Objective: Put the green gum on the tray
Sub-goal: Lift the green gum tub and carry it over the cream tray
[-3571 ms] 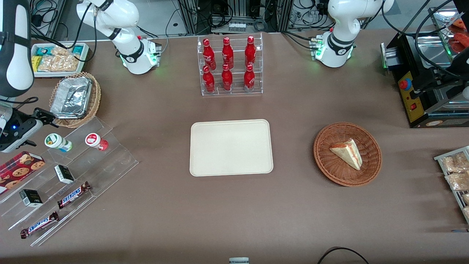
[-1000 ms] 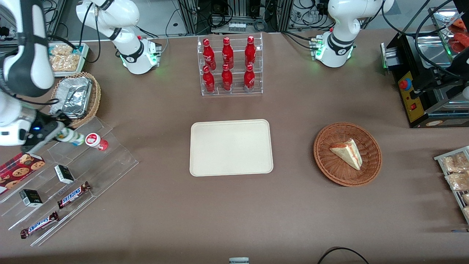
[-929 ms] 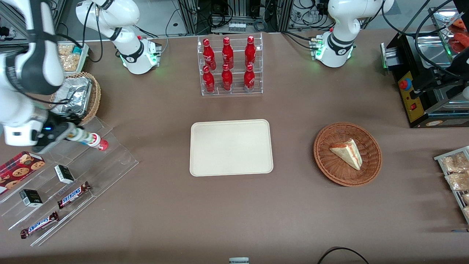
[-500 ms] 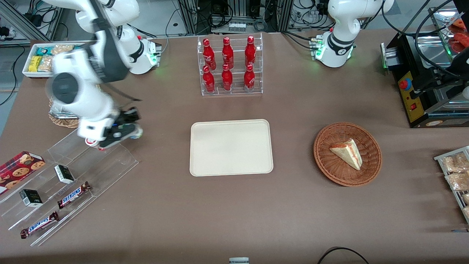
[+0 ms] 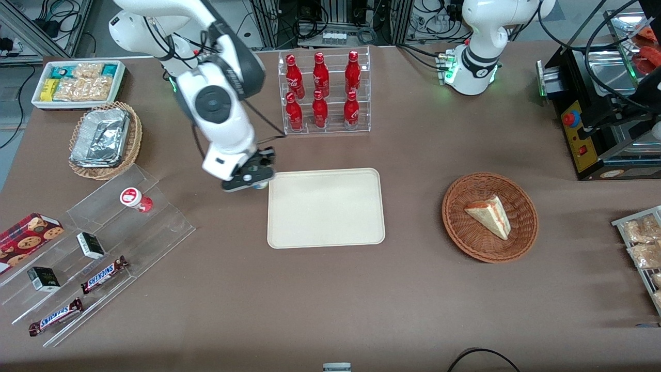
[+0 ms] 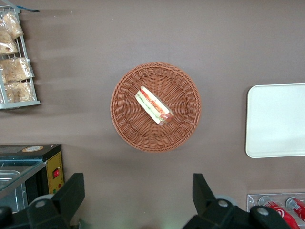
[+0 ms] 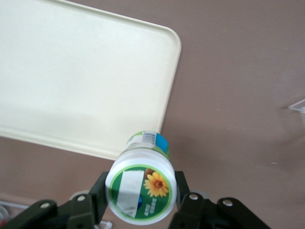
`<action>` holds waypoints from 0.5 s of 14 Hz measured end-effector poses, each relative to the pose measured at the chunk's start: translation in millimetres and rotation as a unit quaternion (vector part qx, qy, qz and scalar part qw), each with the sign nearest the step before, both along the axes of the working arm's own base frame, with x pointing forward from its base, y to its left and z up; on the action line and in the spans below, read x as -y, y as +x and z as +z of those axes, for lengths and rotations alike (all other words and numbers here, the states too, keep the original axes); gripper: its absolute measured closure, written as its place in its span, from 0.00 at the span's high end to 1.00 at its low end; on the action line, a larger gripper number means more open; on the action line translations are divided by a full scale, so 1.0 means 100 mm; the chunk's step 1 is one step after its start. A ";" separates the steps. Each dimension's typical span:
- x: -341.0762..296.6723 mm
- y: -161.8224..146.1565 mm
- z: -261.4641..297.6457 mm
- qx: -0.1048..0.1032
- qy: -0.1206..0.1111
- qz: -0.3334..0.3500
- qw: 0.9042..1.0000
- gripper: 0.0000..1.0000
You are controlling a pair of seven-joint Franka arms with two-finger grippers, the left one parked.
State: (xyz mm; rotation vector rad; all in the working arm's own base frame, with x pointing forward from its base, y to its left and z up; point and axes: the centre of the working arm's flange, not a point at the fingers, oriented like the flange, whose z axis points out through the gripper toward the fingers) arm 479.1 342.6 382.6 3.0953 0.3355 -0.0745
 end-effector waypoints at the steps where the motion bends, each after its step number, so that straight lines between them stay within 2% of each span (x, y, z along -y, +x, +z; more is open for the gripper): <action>1: -0.15 0.00 -0.07 0.006 0.003 -0.015 1.000 0.59; 5: -0.64 0.11 -0.42 0.008 0.044 -0.068 0.997 0.59; 7: -0.88 0.15 -0.62 0.014 0.050 -0.089 0.995 0.59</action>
